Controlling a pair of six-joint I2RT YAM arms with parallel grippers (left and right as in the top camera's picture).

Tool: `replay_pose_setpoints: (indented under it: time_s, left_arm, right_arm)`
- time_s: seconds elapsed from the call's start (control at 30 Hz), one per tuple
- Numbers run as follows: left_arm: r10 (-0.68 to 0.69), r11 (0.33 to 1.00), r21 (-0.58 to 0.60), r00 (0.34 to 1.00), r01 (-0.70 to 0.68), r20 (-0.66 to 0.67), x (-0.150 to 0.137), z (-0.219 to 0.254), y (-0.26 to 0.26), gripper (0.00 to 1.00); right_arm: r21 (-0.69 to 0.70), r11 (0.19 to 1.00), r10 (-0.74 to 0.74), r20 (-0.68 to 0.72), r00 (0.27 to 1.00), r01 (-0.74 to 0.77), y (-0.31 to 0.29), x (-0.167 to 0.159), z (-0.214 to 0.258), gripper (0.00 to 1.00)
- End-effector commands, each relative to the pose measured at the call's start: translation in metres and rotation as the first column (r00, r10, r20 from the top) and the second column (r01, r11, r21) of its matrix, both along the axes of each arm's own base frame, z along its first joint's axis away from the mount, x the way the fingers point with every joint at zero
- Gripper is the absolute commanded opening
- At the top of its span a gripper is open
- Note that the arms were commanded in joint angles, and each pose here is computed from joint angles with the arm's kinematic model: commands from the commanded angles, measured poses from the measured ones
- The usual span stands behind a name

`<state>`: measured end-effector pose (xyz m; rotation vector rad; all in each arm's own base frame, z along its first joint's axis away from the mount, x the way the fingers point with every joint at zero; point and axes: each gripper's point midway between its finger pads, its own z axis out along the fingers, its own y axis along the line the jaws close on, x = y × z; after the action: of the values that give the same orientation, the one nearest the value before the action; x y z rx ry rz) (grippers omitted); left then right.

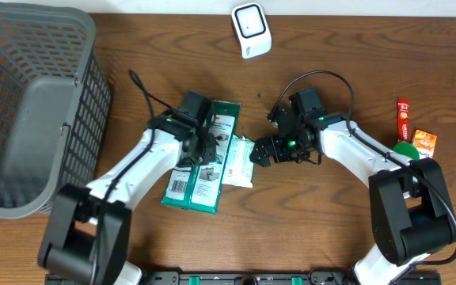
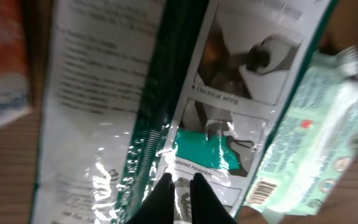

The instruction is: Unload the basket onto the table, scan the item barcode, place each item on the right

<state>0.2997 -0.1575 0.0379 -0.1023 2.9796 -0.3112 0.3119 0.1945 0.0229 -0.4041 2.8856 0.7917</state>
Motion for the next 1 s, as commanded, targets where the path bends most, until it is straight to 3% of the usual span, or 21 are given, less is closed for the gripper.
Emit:
replay_pose_setpoints:
  time_s: [0.0, 0.37, 0.97]
  left_arm:
    - [-0.016, 0.999, 0.039, 0.999, 0.018, -0.046, -0.009, -0.020, 0.000, 0.14]
    - [-0.039, 0.997, 0.061, 0.994, 0.045, -0.098, -0.016, -0.048, -0.009, 0.13]
    - [-0.040, 0.997, 0.058, 0.995, 0.045, -0.091, -0.014, -0.051, -0.011, 0.14]
  right_arm:
    - [0.058, 0.998, 0.009, -0.023, 1.000, -0.008, 0.010, -0.006, 0.006, 0.99]
    - [0.068, 0.997, 0.029, -0.020, 0.999, -0.028, 0.020, -0.009, 0.007, 0.99]
    - [0.108, 0.986, 0.120, 0.038, 0.992, -0.124, 0.058, -0.019, 0.013, 0.97]
